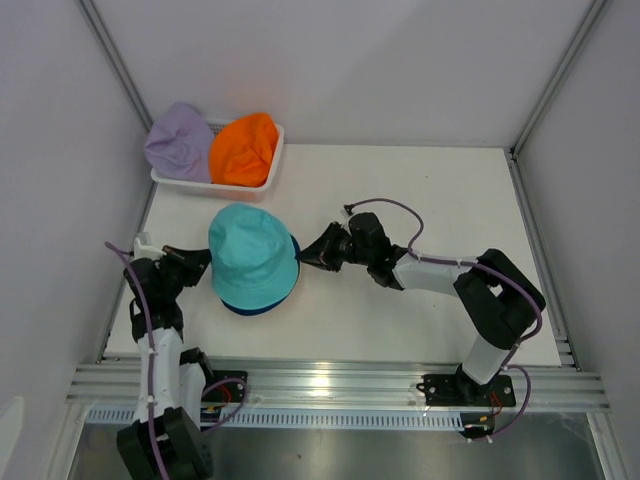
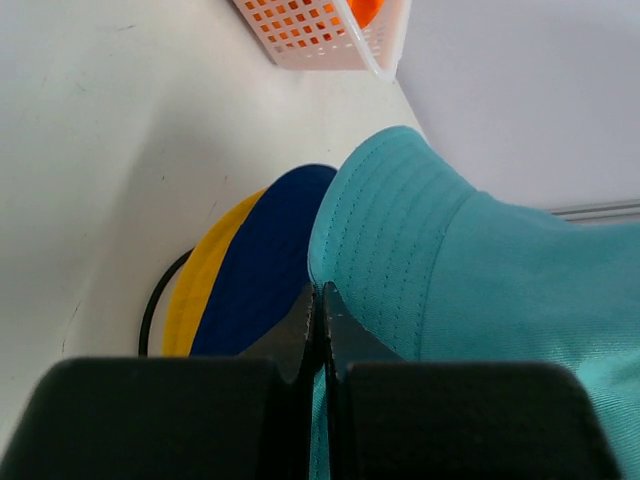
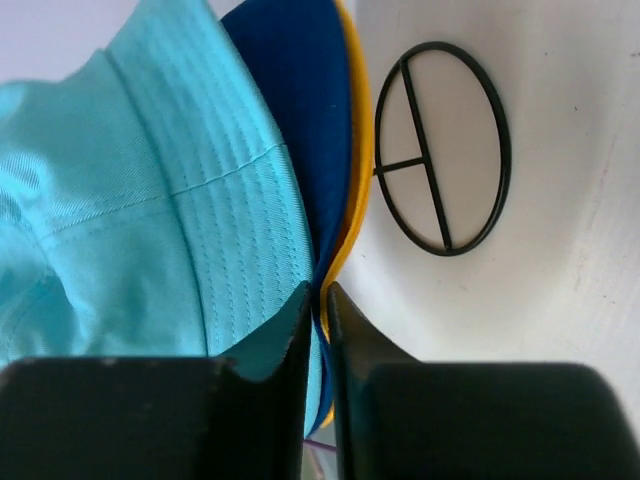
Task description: Stack the hats
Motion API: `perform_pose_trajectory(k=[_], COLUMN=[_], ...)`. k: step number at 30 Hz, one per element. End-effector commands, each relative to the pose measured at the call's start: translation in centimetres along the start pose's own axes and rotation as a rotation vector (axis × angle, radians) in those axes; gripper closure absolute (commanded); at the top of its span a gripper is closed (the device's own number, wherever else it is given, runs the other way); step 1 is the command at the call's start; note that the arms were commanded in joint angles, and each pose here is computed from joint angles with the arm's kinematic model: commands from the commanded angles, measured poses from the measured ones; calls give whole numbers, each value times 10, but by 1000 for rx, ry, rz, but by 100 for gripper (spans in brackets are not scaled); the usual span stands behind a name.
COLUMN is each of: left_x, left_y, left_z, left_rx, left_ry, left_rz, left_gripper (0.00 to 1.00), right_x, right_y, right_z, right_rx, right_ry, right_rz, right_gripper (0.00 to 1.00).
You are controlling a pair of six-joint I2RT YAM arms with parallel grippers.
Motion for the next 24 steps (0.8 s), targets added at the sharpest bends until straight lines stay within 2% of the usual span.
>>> perform_pose_trajectory(k=[1, 2, 6, 13, 24], left_x=[15, 18, 29, 48, 59], left_y=[5, 7, 12, 14, 21], left_z=[13, 16, 34, 64, 69], left_rx=[-107, -130, -197, -290, -328], left_ry=[-35, -21, 29, 98, 80], left_rz=[-1, -5, -44, -16, 2], left_gripper=[99, 99, 99, 99, 99], right_x=[-9, -10, -22, -37, -56], right_y=[-6, -8, -10, -10, -11], right_z=[18, 17, 11, -7, -14], right_rx=[-100, -95, -74, -56, -59], right_ry=[-8, -6, 19, 31, 39], right_rz=[-69, -75, -106, -89, -79], right_gripper=[89, 100, 100, 100, 100])
Point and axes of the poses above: each gripper's point midway between its finger pads, its own y axis back along the fingers, its own z axis along the line the jaws close on, x = y × z, the point moved 8 cm from there along y, back along the fingers, and after that the axes turned 5 degrees about y, right-handed, at the moved point
